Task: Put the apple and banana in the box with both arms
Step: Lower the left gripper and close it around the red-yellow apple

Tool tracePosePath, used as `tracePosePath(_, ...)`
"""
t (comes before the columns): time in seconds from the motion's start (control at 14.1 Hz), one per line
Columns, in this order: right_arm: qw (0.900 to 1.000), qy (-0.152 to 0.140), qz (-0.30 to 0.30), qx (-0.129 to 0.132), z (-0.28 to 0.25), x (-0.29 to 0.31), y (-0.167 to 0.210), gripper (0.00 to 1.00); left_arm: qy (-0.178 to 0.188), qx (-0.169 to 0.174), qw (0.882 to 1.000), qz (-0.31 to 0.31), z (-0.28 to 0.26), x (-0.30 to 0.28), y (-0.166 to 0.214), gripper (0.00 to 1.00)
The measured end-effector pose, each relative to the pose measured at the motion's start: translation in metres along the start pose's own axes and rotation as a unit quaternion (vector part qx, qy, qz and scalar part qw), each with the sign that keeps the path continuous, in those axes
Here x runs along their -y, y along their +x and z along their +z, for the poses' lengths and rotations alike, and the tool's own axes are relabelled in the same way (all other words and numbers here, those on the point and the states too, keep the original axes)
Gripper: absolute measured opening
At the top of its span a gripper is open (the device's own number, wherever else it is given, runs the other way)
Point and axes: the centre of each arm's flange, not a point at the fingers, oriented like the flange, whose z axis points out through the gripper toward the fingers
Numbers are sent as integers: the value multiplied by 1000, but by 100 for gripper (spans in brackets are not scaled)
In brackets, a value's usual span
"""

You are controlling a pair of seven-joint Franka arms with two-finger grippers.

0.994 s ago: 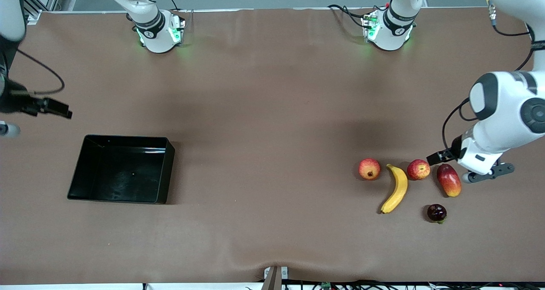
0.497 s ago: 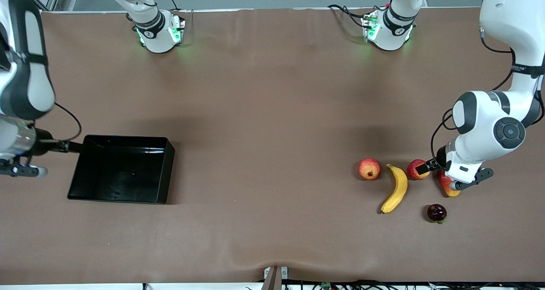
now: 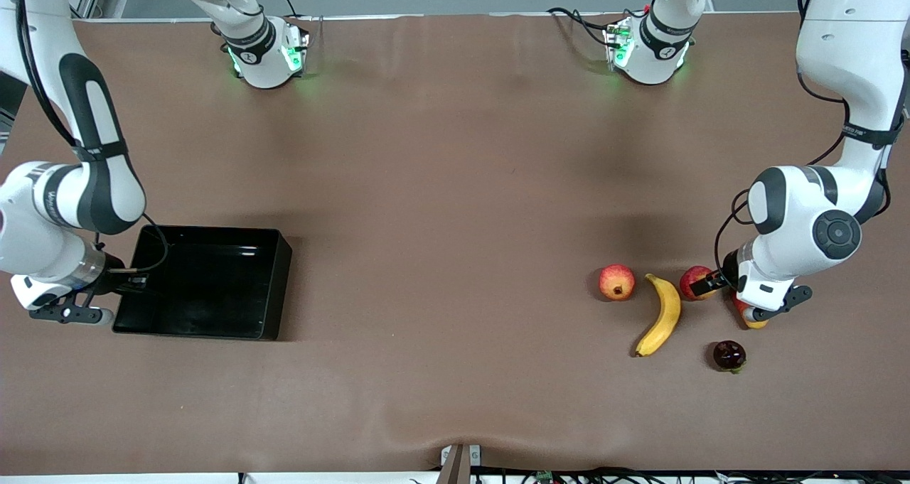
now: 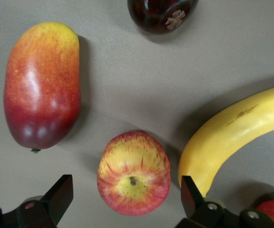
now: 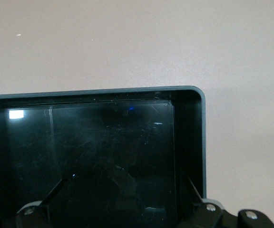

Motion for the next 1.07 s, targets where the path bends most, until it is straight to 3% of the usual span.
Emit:
tracePosePath(0.57,1000,0,4,6,25,-14,-4,100,-2,7,1000,0,32,0,-1,100)
tracePosePath(0.78,1000,0,-15,8,25,-18,-4,100,-3,6,1000,0,32,-1,-1,72)
tracePosePath(1.07,1000,-1,-21,8,22,-25,-5,100,-5,3,1000,4,28,-5,0,71)
